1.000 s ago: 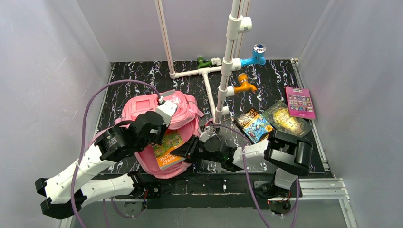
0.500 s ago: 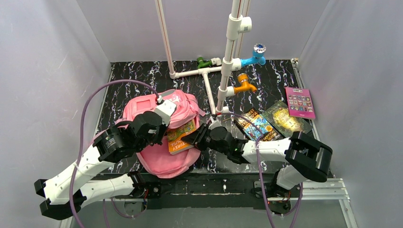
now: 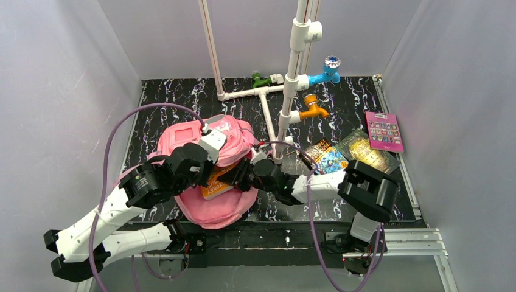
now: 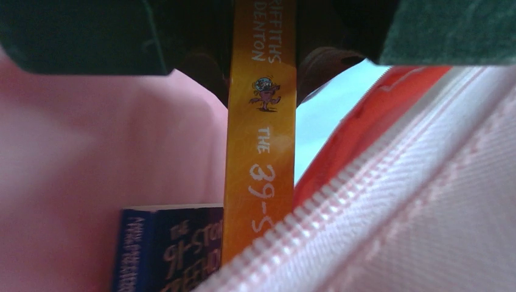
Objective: Pack the student bag
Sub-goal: Place the book in the student bag.
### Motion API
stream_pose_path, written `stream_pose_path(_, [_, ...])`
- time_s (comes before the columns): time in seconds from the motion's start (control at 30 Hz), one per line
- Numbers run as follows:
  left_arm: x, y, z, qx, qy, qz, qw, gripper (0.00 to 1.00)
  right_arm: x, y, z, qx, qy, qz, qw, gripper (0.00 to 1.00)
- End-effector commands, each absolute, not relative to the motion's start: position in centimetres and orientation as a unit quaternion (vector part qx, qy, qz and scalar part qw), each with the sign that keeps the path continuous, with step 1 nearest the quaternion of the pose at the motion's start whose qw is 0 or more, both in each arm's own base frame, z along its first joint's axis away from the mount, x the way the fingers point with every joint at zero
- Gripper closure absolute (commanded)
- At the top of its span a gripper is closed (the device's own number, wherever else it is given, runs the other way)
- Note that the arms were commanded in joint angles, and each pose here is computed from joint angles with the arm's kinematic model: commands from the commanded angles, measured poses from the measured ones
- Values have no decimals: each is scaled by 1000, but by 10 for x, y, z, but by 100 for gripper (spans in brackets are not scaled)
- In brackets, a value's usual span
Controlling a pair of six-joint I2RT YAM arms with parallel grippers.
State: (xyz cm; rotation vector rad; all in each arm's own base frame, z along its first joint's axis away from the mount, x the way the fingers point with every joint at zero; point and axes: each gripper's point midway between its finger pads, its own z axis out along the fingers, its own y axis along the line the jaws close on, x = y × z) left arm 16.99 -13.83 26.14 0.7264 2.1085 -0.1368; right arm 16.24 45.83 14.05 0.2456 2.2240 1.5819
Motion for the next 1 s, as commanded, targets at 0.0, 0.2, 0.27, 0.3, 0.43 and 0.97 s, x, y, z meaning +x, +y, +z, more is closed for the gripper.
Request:
stream_pose_path(0.0, [171,-154,293,279,828,-109,474,100,178,485,214,130,683,686,215,99])
stream_pose_path(0.2, [173,-149,305,272,821,-106,491,100,226,509,182,177,689,649,270,88])
stream_pose_path(0.27, [172,-150,304,271,822,-110,488,100,232,514,165,173,701,639,264,67])
stream_pose_path(0.3, [171,-150,303,271,823,-111,486,100,231,513,159,173,706,638,254,60])
stream_pose_path(0.43, [167,-148,299,270,826,-117,482,100,204,502,142,136,747,617,208,35])
stream_pose_path(0.97, [165,-148,294,271,828,-117,477,100,177,450,114,77,817,524,229,24])
